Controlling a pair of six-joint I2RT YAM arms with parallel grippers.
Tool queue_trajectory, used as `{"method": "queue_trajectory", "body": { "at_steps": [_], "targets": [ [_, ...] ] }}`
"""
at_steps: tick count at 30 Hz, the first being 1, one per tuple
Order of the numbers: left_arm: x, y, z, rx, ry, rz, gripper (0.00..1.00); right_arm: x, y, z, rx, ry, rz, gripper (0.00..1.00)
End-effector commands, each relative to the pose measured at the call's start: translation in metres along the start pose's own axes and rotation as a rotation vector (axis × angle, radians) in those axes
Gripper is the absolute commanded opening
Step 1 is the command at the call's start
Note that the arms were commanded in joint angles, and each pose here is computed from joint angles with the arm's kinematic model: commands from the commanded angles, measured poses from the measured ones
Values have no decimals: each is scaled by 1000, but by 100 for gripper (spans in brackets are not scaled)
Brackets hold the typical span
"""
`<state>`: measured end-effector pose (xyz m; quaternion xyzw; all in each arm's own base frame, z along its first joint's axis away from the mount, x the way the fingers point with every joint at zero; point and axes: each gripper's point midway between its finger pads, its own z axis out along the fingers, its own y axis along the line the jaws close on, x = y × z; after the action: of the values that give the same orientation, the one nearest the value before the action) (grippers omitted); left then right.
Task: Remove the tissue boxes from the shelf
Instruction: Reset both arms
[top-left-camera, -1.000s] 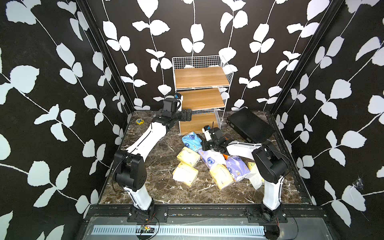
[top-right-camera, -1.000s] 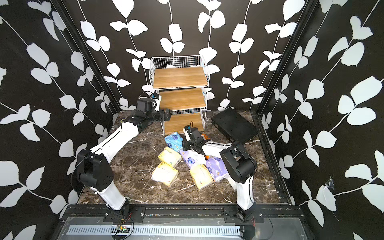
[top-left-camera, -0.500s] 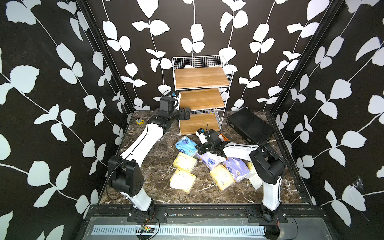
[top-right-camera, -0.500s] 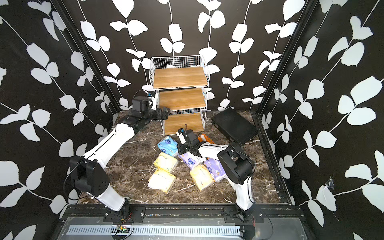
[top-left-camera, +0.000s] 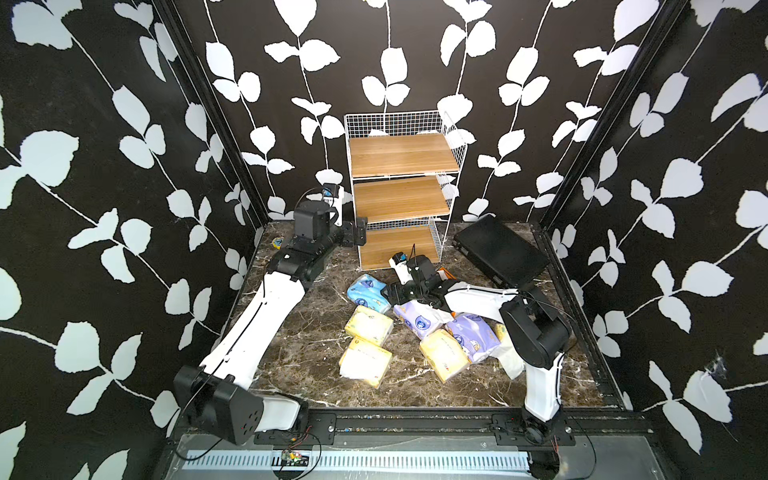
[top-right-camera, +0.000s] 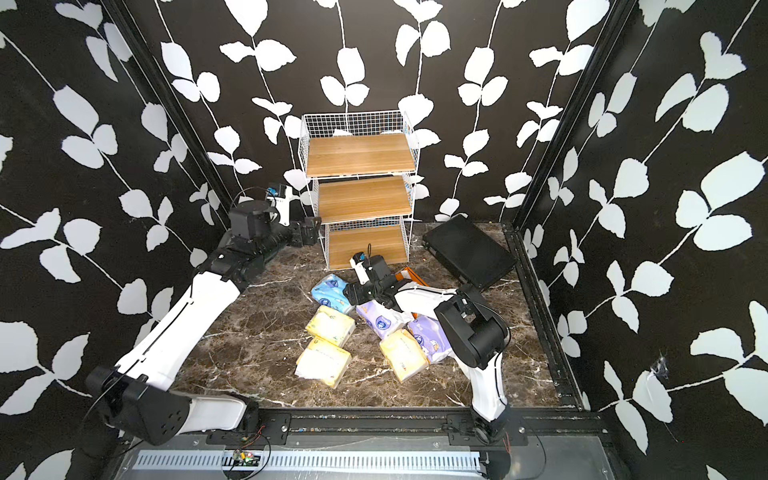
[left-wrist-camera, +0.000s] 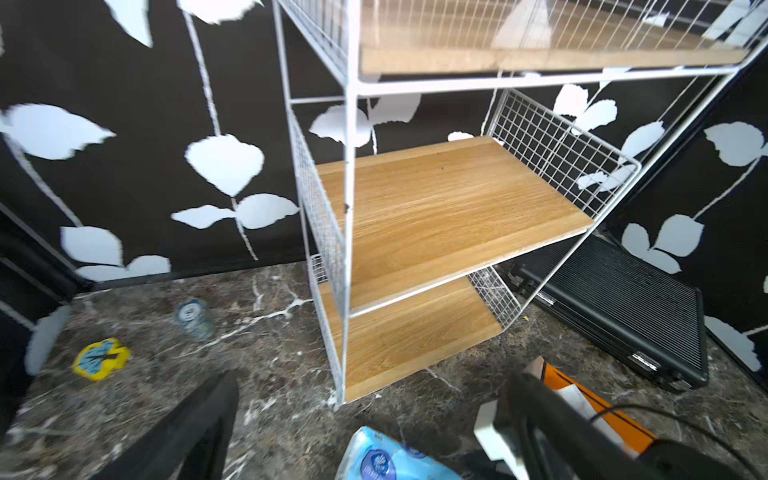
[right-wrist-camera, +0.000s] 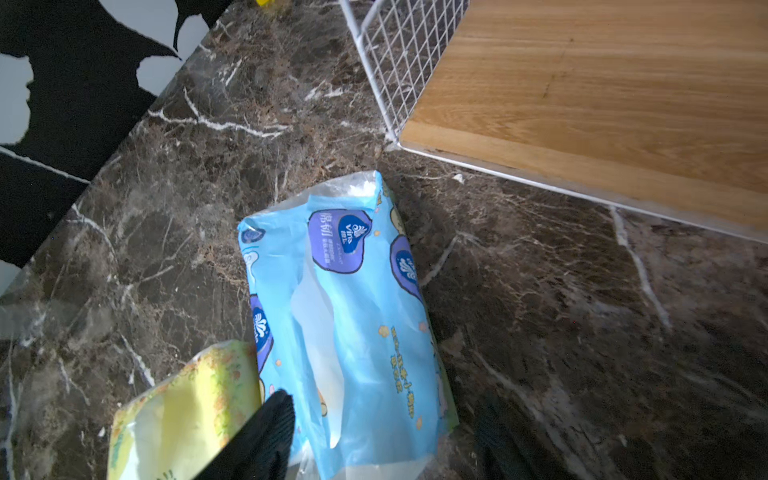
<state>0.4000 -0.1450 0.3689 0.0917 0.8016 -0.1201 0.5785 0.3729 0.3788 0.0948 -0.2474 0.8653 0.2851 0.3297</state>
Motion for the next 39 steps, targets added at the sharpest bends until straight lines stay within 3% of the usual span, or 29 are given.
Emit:
{"method": "queue_trajectory", "body": {
  "at_steps": [1,2,8,12,18,22,26,33,36,39],
  "targets": [
    [-9,13,-36,-70,-53,30,99,-43,10,-42,56,-109,-60,91],
    [-11,15,-45,-83,-69,30,99,-46,8,-51,84,-118,-67,99],
    [-2,32,-96,-150,-191,22,99,-76,1,-136,237,-266,-125,99],
    [26,34,-100,-145,-199,27,99,-75,-33,-206,489,-375,-95,99],
    [87,53,-79,-231,-76,73,99,-30,-95,-311,853,-490,-111,99],
    [113,72,-77,-327,-165,96,99,12,-139,-360,988,-542,-31,99],
    [142,96,-82,-465,-214,170,99,47,-167,-372,1066,-583,-5,99],
    [192,122,-67,-549,-134,189,99,97,-219,-347,1175,-564,60,99],
    [211,131,-59,-567,-117,179,99,105,-236,-333,1196,-500,85,99],
    [224,137,-52,-565,-116,171,99,100,-241,-321,1171,-527,80,99]
  ]
}}
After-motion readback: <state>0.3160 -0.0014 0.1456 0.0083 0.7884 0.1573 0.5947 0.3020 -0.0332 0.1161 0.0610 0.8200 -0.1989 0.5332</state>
